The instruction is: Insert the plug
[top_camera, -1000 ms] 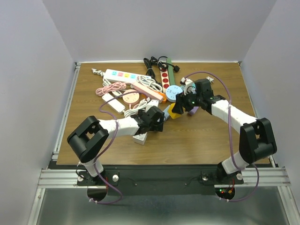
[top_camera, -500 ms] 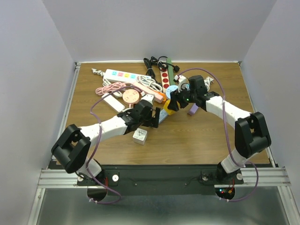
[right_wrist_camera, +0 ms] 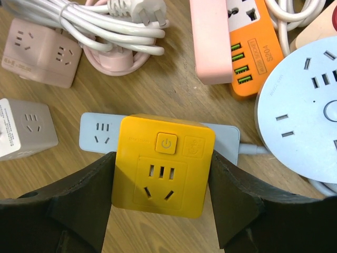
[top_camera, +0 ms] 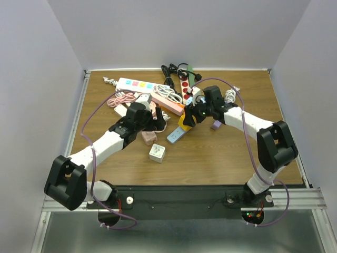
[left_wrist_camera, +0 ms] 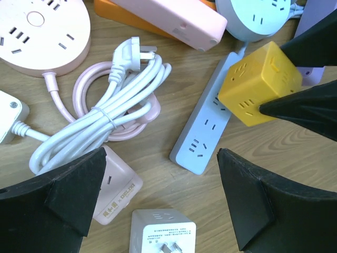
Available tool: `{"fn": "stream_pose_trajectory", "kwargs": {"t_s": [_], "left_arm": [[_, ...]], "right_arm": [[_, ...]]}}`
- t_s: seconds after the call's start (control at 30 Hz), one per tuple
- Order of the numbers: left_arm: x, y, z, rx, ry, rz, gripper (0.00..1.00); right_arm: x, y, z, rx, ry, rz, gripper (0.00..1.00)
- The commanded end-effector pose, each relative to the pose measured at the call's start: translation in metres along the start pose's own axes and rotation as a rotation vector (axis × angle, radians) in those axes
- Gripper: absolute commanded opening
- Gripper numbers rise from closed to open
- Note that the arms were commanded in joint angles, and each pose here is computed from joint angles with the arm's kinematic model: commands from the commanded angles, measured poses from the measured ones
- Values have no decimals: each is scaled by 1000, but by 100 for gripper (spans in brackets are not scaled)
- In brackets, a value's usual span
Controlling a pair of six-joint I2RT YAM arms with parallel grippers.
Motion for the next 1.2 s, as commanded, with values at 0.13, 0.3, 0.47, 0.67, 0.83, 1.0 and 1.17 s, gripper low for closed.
{"fn": "stream_pose_trajectory", "kwargs": {"t_s": [0.13,0.3,0.47,0.67,0.83,1.0,1.17], "left_arm": [[-15,9,6,33,13,-60,99],[-16,11,11,27,19,-63,99],[-18,13,13,22,20,-70,99],[-21,14,15,24,22,-75,99],[-23,17,16,20,22,-87,99],[-24,18,15,22,21,-91,99],[-26,20,15,26,18,-98,99]], "right_arm": [[-25,-6,-2,25,82,-76,0],[-22,-11,0,21,83,-62,0],[-19,-12,2,29,84,-50,0],[-11,-16,1,65,94,-16,1],[-2,-21,4,86,97,20,0],[5,-24,8,114,104,52,0],[19,-26,9,137,87,99,1]]}}
Point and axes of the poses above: each gripper's point midway between its finger pads, its own y axis back along the fingers, its own z axis along the line the jaws close on, x = y × z, the point moved 8 cm from there along y, back along the fingers, and after that the axes turned 11 degrees about y, right-handed, at the moved point
